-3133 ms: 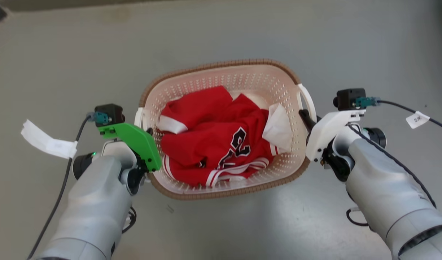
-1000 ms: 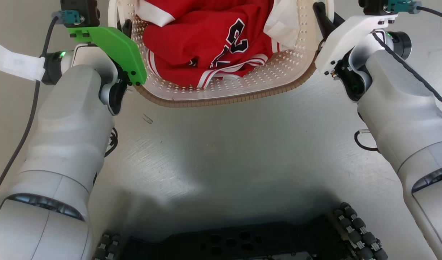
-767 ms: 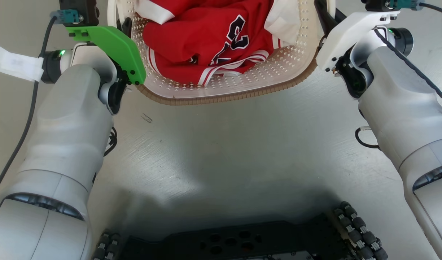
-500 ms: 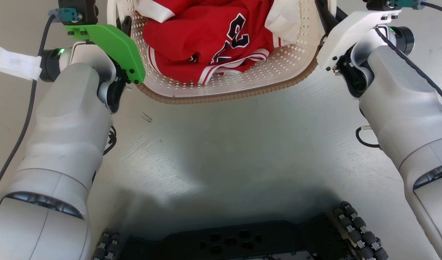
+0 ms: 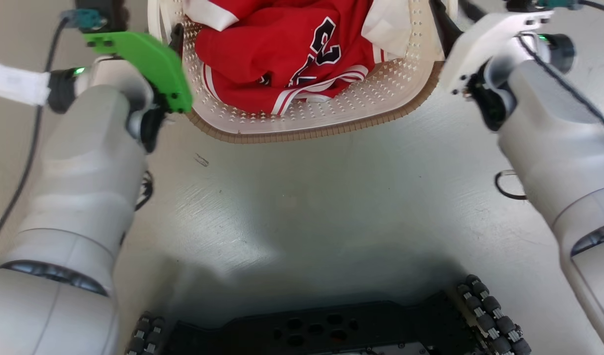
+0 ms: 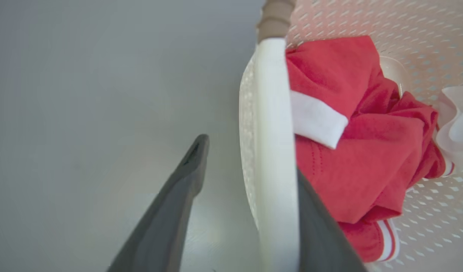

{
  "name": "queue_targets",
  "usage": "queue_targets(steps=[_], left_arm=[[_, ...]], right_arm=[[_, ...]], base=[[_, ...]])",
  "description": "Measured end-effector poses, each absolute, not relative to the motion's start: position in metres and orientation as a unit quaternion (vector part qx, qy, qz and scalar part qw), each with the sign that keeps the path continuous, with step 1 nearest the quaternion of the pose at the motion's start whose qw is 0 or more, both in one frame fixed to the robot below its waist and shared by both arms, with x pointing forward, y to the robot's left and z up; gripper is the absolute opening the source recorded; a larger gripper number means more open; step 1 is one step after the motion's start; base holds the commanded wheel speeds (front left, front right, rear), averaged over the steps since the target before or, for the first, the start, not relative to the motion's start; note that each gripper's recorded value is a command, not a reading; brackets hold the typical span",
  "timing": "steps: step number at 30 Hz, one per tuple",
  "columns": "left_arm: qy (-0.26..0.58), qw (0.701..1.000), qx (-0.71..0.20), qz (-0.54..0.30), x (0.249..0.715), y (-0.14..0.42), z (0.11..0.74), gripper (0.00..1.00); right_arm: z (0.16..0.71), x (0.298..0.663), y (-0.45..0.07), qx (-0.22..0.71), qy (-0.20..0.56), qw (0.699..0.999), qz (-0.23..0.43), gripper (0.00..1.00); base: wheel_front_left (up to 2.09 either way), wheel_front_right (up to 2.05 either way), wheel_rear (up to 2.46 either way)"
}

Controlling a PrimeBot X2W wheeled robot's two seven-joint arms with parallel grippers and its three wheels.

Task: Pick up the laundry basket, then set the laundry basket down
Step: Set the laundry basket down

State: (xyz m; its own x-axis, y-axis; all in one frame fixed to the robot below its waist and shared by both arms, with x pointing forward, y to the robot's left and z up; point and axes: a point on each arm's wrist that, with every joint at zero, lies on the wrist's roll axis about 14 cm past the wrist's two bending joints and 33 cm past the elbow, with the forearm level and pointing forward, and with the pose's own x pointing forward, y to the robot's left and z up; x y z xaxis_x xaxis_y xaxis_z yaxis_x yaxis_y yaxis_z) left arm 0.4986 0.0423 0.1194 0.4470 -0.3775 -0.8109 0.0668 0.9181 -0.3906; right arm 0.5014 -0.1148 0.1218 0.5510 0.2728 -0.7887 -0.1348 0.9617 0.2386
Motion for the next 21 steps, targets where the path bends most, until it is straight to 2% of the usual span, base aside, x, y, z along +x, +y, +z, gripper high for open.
queue_targets(steps=[13,21], left_arm=[[0.497,0.846,-0.148,-0.122,0.505,0.057,0.128,1.00],[0.447,0.872,-0.156,-0.125,0.519,0.054,0.153,1.00]], right_arm=[[0.130,0.504,-0.114,0.059,0.450,0.882,0.130,1.00],[0.154,0.514,-0.115,0.071,0.414,0.899,0.122,1.00]], base=[[0.00,0.00,0.00],[0.00,0.00,0.00]])
